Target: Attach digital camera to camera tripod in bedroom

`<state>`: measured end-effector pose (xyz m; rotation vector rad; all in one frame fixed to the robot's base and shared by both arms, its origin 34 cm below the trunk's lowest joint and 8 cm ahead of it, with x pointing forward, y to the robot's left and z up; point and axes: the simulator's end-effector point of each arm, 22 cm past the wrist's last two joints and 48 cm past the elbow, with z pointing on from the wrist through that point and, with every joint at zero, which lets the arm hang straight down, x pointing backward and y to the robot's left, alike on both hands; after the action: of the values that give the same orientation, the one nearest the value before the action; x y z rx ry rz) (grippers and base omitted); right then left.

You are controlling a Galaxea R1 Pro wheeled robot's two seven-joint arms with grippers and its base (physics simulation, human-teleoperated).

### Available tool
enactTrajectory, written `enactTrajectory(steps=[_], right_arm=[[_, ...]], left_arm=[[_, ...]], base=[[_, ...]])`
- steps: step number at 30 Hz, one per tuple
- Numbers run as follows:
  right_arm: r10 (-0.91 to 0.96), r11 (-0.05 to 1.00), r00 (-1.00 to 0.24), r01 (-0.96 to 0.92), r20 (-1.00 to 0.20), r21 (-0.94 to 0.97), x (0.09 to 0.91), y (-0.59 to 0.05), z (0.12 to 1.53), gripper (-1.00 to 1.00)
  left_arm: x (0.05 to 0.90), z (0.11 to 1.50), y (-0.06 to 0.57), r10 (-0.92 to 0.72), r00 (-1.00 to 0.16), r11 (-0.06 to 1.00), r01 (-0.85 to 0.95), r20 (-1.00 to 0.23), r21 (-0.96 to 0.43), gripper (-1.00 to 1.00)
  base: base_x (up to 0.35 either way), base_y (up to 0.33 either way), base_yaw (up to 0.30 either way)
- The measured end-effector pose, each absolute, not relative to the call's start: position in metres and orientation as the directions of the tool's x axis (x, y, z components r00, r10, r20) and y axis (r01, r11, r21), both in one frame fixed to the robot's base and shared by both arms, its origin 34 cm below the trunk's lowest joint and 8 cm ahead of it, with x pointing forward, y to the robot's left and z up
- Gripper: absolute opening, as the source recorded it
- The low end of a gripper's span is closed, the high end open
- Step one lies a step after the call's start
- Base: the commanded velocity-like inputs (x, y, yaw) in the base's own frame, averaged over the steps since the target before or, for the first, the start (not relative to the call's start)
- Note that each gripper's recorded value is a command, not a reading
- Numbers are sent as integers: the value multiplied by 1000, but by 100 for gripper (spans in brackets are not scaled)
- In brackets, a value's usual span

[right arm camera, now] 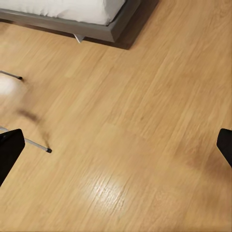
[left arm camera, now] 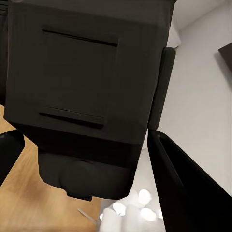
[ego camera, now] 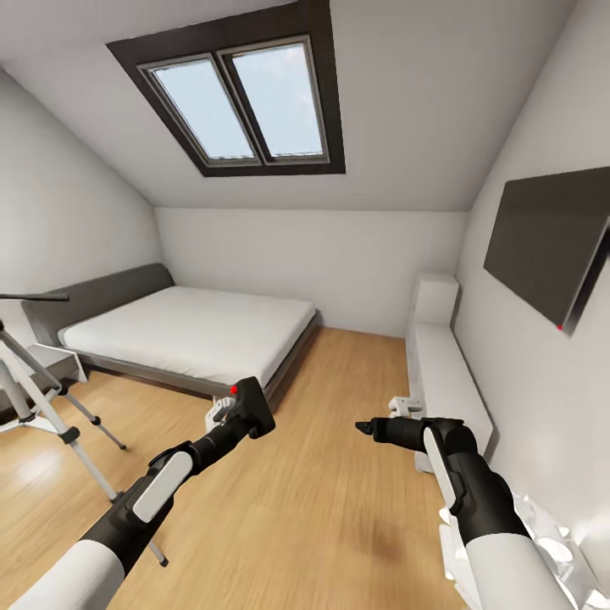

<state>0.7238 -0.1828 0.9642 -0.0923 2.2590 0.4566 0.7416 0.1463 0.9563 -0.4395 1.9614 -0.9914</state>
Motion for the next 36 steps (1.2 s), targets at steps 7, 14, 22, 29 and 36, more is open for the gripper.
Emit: enactTrajectory(steps=[7, 14, 22, 29, 36], right_arm=[[81, 932, -669, -212, -739, 295, 722, -183, 972, 100], [82, 931, -669, -212, -738, 296, 721, -183, 980, 100], [82, 931, -669, -212, -739, 296, 719, -183, 989, 100], [82, 931, -669, -213, -739, 296, 717, -182, 996, 100], [78, 938, -654, -207, -753, 278, 718, -184, 1004, 100]], left_arm=[[740, 964, 146, -624, -559, 621, 68, -545, -781, -100], [739, 972, 147, -625, -559, 622, 65, -545, -780, -100], [737, 979, 148, -625, -559, 625, 59, -545, -778, -100], [735, 986, 148, -625, -559, 626, 58, -544, -778, -100], [732, 992, 148, -625, -560, 626, 55, -543, -778, -100]], base=[[0, 0, 0], [0, 0, 0], [0, 0, 0], [0, 0, 0], [0, 0, 0]])
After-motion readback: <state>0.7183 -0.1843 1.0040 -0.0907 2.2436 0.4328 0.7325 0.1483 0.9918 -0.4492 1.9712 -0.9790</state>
